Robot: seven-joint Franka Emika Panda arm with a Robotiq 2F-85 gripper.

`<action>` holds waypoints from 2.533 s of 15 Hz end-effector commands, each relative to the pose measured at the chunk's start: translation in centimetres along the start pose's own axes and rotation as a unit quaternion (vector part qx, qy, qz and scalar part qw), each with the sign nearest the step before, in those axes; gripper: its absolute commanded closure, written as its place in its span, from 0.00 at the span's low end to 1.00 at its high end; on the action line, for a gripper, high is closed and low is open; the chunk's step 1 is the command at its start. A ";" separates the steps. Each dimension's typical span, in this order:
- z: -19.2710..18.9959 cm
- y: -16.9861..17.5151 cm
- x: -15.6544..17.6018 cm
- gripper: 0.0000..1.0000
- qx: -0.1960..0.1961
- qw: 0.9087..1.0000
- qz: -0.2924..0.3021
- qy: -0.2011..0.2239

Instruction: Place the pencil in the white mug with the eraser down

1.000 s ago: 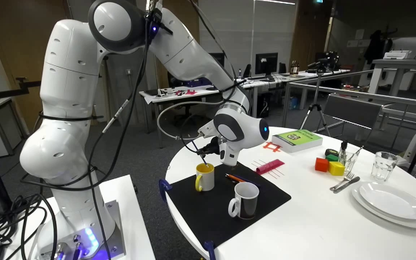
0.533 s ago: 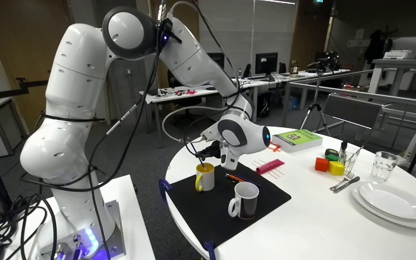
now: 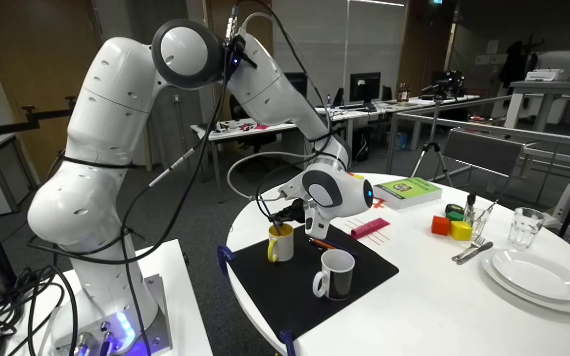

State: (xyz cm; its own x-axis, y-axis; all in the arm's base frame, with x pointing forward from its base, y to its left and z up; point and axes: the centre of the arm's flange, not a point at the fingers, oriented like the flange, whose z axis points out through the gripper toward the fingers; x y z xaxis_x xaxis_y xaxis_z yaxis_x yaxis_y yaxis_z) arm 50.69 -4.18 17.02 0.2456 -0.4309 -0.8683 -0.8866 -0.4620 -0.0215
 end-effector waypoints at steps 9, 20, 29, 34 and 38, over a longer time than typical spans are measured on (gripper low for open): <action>-1.9 0.0 -0.5 0.14 -0.006 1.000 0.016 0.013; -10.9 3.1 -7.5 0.00 0.028 0.994 -0.017 0.101; -15.1 8.4 -12.3 0.00 0.024 0.965 0.004 0.262; -15.0 9.9 -14.9 0.00 0.024 0.936 0.021 0.351; -14.0 10.0 -16.9 0.00 0.021 0.919 0.037 0.392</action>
State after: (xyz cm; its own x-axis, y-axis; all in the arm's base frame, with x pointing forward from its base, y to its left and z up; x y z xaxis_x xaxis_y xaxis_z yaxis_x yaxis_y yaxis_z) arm 45.54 -14.13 37.03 0.3942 -0.8638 -0.3137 -0.9115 -0.4111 -0.0134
